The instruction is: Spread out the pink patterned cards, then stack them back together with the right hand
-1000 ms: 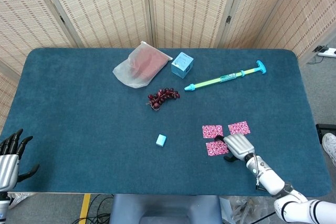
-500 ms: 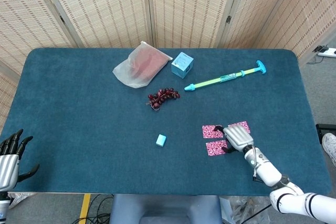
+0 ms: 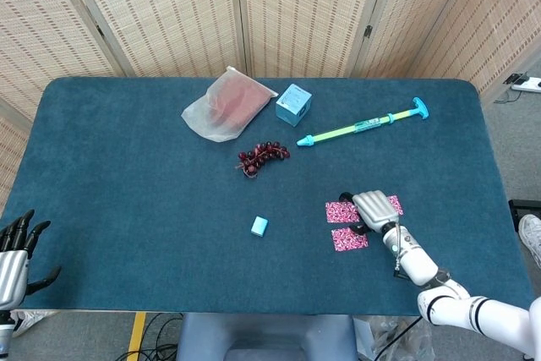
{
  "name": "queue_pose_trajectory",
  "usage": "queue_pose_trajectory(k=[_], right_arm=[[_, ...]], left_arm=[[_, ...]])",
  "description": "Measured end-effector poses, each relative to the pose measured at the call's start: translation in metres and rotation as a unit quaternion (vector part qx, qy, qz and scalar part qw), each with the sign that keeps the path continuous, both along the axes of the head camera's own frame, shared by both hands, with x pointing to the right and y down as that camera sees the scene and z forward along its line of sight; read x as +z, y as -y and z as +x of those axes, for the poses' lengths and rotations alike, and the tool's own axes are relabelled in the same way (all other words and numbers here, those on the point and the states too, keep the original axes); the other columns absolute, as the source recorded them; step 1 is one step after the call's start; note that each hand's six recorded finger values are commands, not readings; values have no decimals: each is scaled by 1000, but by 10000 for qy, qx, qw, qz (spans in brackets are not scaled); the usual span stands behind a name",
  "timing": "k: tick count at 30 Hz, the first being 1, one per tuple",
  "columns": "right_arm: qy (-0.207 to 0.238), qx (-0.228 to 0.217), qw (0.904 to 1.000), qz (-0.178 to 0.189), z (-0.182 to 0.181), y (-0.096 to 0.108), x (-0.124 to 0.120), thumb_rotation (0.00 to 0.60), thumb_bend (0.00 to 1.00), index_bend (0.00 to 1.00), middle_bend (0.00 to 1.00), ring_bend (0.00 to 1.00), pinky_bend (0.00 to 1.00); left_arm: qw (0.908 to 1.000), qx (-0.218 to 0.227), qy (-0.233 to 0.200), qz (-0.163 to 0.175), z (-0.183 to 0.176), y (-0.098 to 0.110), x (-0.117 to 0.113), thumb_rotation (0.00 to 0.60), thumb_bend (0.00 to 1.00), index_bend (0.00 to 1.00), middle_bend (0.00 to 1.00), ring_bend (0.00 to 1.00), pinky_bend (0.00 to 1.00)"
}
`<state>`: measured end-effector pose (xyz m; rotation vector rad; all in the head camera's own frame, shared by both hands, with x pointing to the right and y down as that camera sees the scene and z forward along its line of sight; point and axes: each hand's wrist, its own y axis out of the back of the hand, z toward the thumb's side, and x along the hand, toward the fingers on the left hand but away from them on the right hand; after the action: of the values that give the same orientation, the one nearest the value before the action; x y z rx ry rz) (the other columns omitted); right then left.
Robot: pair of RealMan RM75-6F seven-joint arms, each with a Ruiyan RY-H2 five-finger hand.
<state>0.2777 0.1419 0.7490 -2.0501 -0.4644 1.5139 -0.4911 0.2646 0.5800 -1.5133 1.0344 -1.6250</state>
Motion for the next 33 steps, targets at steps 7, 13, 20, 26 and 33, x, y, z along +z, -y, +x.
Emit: queue_pose_trajectory(k=[7, 13, 20, 26, 33], right_arm=[[-44, 56, 10000, 38, 2, 3, 4, 600, 329, 254, 1000, 1000, 1000], [-50, 68, 10000, 39, 1, 2, 7, 600, 329, 258, 1000, 1000, 1000], [-70, 61, 9999, 54, 1, 1, 9, 600, 329, 263, 1000, 1000, 1000], [-94, 88, 9999, 67, 1, 1, 12, 600, 329, 292, 1000, 1000, 1000], [-94, 117, 9998, 106, 1, 2, 13, 600, 329, 337, 1000, 1000, 1000]], left_arm=[[10000, -6, -1, -21, -1, -1, 1, 600, 257, 191, 44, 47, 126], [10000, -4, -10, -31, -1, -1, 2, 600, 257, 196, 44, 47, 127], [10000, -8, -6, -34, -1, -1, 2, 600, 257, 202, 44, 47, 126], [10000, -7, -13, -35, -1, 0, 2, 600, 257, 202, 44, 47, 127], [10000, -6, -15, -37, -1, -1, 3, 600, 256, 204, 44, 47, 127]])
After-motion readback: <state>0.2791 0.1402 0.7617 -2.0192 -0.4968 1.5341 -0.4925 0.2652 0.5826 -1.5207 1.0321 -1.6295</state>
